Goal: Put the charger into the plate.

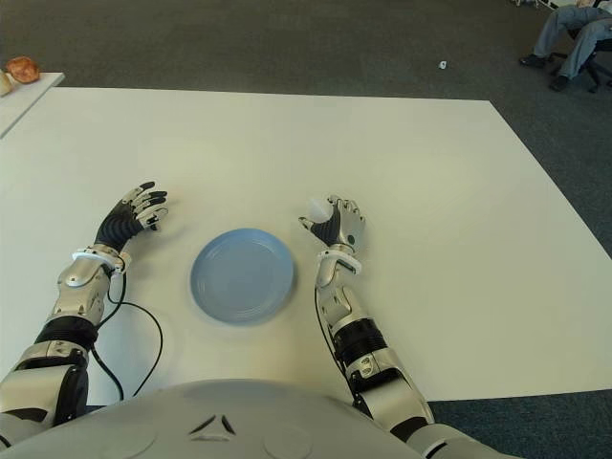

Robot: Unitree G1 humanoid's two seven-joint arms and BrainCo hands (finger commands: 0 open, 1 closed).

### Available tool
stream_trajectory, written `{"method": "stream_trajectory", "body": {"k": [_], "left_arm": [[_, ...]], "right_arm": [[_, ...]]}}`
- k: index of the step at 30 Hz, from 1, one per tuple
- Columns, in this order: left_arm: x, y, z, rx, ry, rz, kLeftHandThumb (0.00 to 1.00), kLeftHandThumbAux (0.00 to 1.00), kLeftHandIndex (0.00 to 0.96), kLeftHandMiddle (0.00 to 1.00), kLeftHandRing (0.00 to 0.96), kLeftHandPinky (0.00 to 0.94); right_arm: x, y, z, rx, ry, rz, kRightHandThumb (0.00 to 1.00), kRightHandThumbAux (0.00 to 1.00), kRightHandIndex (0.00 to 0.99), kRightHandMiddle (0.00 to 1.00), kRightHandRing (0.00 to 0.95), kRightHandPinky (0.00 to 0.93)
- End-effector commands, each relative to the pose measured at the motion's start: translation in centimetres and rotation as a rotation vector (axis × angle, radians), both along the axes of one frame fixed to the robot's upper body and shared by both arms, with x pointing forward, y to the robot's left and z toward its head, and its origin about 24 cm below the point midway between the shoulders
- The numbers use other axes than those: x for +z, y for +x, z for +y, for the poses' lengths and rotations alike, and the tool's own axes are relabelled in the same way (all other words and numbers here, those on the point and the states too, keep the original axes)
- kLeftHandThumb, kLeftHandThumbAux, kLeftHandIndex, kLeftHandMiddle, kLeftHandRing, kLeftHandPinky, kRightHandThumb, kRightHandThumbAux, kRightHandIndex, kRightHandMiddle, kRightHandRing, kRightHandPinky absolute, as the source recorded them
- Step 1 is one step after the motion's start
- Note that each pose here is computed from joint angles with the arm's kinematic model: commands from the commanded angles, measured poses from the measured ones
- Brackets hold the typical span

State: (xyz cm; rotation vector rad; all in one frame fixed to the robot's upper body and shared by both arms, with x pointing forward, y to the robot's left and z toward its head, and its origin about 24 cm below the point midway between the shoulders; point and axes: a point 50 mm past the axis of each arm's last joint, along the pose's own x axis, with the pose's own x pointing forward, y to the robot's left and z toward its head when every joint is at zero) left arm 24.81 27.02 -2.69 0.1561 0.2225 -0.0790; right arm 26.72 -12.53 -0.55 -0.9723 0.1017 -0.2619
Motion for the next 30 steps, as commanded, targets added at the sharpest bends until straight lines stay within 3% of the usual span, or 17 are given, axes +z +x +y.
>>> {"method": "stream_trajectory", "body": {"k": [1, 16, 30], "left_arm": [[-2.0, -1.5, -0.2, 0.002, 0.007, 0.110, 0.026, 0.721, 0.123, 0.211, 0.165, 0.095], [-2.0, -1.5, -0.5, 0.006, -0.004, 0.080, 0.061, 0.708, 0.137, 0.214, 0.167, 0.110], [-2.1, -1.4, -0.6, 0.015, -0.007, 0.083, 0.078, 0.709, 0.139, 0.213, 0.172, 0.113]], "right_arm": [[0.6, 0.0, -0.3, -0.010, 0.008, -0.036, 0.859, 0.675, 0.404, 0.540, 0.859, 0.834], [4.9, 0.6, -1.3, -0.127, 0.137, -0.249, 0.858, 0.677, 0.400, 0.539, 0.863, 0.838], [8.1, 0.5, -2.0, -0.141, 0.133, -0.362, 0.858, 0.677, 0.402, 0.533, 0.855, 0.798]]}}
